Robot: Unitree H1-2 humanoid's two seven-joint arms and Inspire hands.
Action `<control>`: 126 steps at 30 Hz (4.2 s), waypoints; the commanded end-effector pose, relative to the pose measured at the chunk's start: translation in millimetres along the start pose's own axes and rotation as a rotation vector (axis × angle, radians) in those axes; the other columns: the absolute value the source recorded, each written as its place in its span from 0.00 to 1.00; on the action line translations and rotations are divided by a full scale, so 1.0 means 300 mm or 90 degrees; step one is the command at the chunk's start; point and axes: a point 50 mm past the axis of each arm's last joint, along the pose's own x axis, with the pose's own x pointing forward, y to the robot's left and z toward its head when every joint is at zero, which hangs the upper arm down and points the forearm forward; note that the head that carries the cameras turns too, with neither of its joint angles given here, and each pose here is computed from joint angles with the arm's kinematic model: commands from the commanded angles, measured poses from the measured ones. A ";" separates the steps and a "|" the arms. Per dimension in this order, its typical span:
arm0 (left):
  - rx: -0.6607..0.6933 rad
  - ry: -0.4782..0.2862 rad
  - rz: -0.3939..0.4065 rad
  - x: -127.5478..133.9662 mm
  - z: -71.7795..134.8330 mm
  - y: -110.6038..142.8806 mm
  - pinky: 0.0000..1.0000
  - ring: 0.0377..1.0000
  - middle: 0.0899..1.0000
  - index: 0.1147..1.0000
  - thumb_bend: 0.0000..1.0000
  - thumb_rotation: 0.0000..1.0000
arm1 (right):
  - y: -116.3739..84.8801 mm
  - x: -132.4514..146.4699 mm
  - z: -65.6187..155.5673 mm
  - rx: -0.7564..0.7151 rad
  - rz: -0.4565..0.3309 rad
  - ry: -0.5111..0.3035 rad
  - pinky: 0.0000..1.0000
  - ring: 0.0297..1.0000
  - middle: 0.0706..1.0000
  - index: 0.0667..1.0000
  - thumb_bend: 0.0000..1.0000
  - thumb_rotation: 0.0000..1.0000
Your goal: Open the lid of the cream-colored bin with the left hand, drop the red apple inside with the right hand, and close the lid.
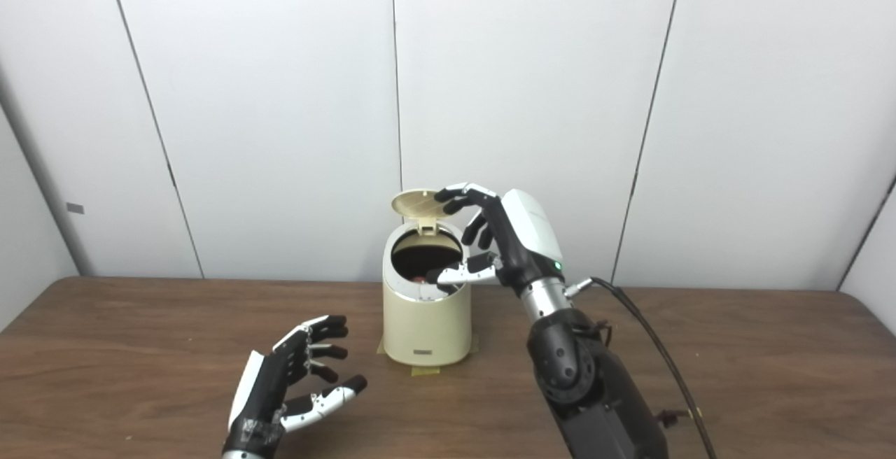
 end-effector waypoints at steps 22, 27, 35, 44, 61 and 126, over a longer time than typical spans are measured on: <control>0.015 -0.039 -0.009 0.015 0.029 0.027 0.52 0.65 0.73 0.74 0.67 0.06 | -0.161 -0.554 -0.160 0.320 -0.096 0.044 0.48 0.62 0.81 0.86 0.76 0.15; 0.014 -0.053 -0.013 0.011 0.048 0.033 0.53 0.65 0.73 0.75 0.66 0.07 | -0.157 -0.574 -0.184 0.349 -0.104 0.053 0.48 0.60 0.79 0.84 0.77 0.16; 0.027 -0.093 -0.014 0.037 0.155 0.099 0.62 0.76 0.80 0.80 0.69 0.16 | -0.154 -0.579 -0.183 0.339 -0.080 0.071 0.47 0.59 0.77 0.80 0.79 0.17; 0.138 -0.181 -0.053 0.221 0.357 0.178 0.62 0.83 0.90 0.94 0.75 0.20 | -0.141 -0.570 -0.172 0.319 -0.071 0.074 0.49 0.59 0.76 0.78 0.75 0.12; 0.296 -0.189 -0.108 0.531 0.561 0.159 0.91 1.00 1.00 1.00 0.97 0.39 | -0.135 -0.559 -0.162 0.306 -0.065 0.073 0.48 0.59 0.74 0.76 0.75 0.14; 0.610 -0.195 -0.336 0.649 0.611 0.122 1.00 1.00 0.86 0.85 1.00 0.43 | -0.076 -0.530 -0.100 0.314 -0.074 0.070 0.41 0.49 0.72 0.70 0.72 0.07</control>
